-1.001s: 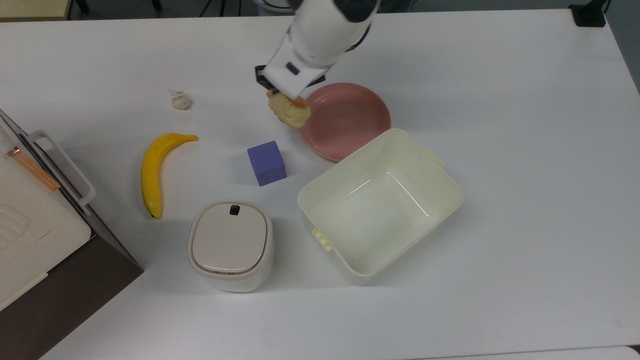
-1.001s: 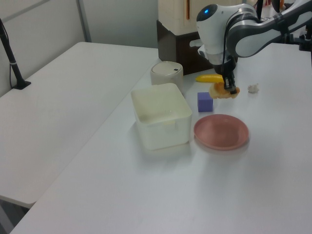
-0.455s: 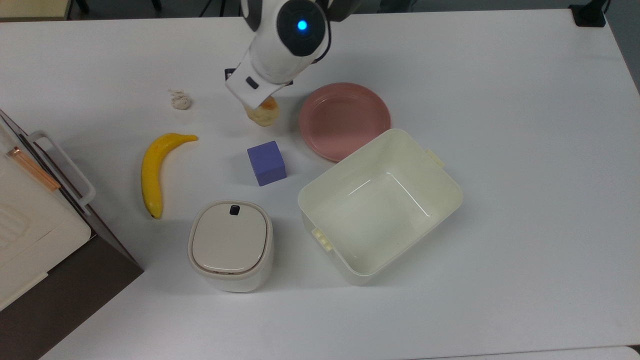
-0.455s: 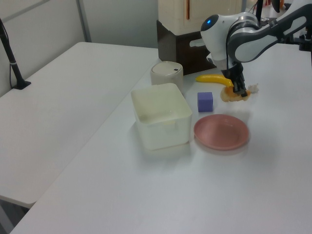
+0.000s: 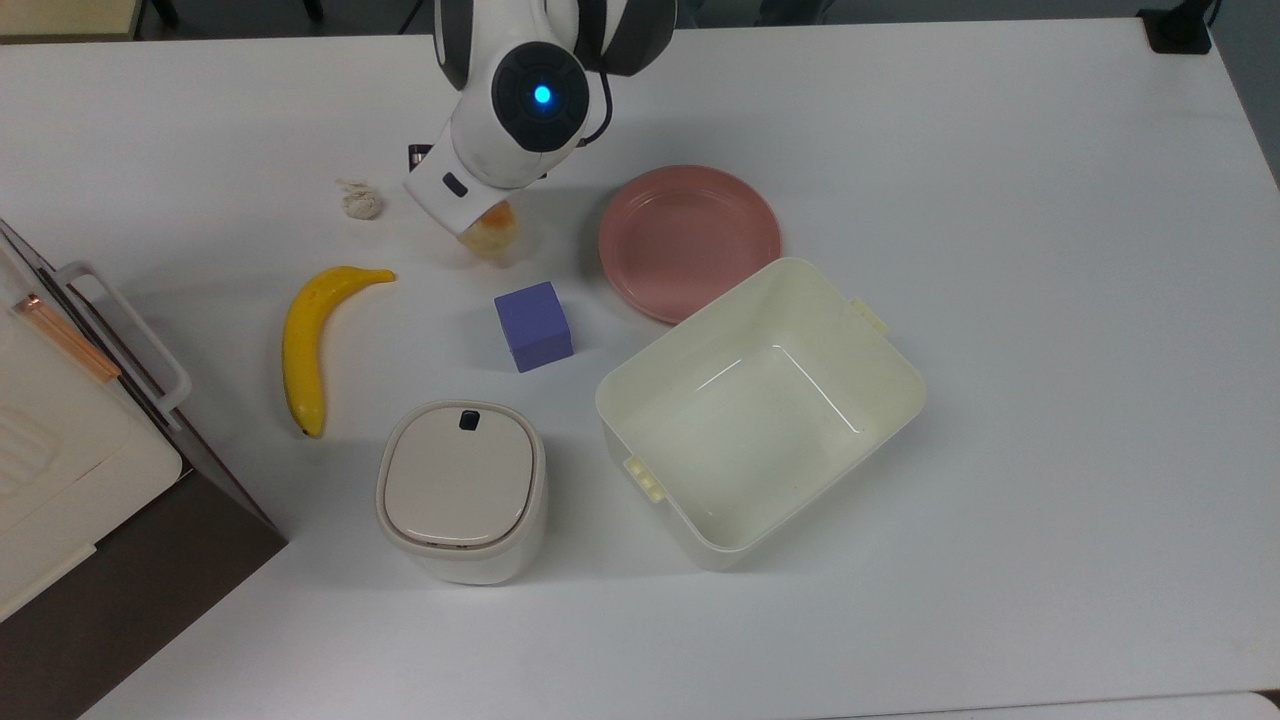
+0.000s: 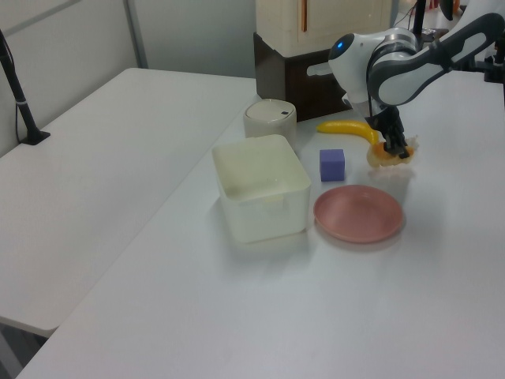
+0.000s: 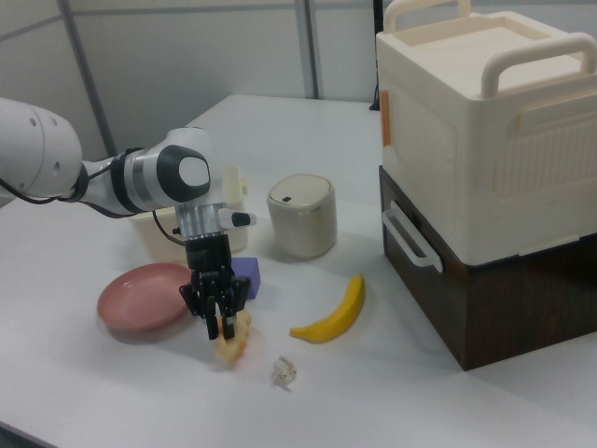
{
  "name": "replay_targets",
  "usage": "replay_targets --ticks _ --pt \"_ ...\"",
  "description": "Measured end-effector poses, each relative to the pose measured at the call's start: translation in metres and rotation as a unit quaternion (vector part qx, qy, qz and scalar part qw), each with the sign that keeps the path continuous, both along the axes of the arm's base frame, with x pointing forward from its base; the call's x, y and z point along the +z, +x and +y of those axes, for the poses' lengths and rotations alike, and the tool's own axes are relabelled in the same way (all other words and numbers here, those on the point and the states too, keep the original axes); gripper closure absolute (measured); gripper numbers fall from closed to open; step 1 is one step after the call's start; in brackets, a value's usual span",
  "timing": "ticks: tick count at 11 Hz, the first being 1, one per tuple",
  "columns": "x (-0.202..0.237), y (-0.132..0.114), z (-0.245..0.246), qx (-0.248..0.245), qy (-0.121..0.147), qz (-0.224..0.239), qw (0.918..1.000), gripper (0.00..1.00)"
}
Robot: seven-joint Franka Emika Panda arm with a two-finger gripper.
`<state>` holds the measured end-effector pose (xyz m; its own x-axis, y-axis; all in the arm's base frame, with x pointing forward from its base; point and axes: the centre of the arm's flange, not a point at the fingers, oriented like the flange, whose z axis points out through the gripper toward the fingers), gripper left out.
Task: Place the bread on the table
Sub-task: 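Carry the bread roll past the plate rim and lower it onto the table, then open the gripper to release the bread roll and lift away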
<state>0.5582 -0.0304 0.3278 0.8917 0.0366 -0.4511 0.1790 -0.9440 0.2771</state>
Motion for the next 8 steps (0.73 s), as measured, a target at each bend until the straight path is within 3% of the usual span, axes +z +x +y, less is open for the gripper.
replay_targets --ticks 4,5,6,7,8 --pt "0.002 0.001 -0.002 0.008 -0.012 -0.002 0.9999 0.09" --pt "0.007 0.004 -0.003 0.008 -0.012 -0.009 0.9999 0.00" --pt "0.026 0.013 -0.006 0.003 -0.014 -0.031 0.9994 0.00" --pt "0.062 0.025 -0.011 -0.017 -0.002 -0.071 0.9973 0.00" --pt "0.113 0.035 -0.022 -0.053 0.031 -0.124 0.9903 0.00"
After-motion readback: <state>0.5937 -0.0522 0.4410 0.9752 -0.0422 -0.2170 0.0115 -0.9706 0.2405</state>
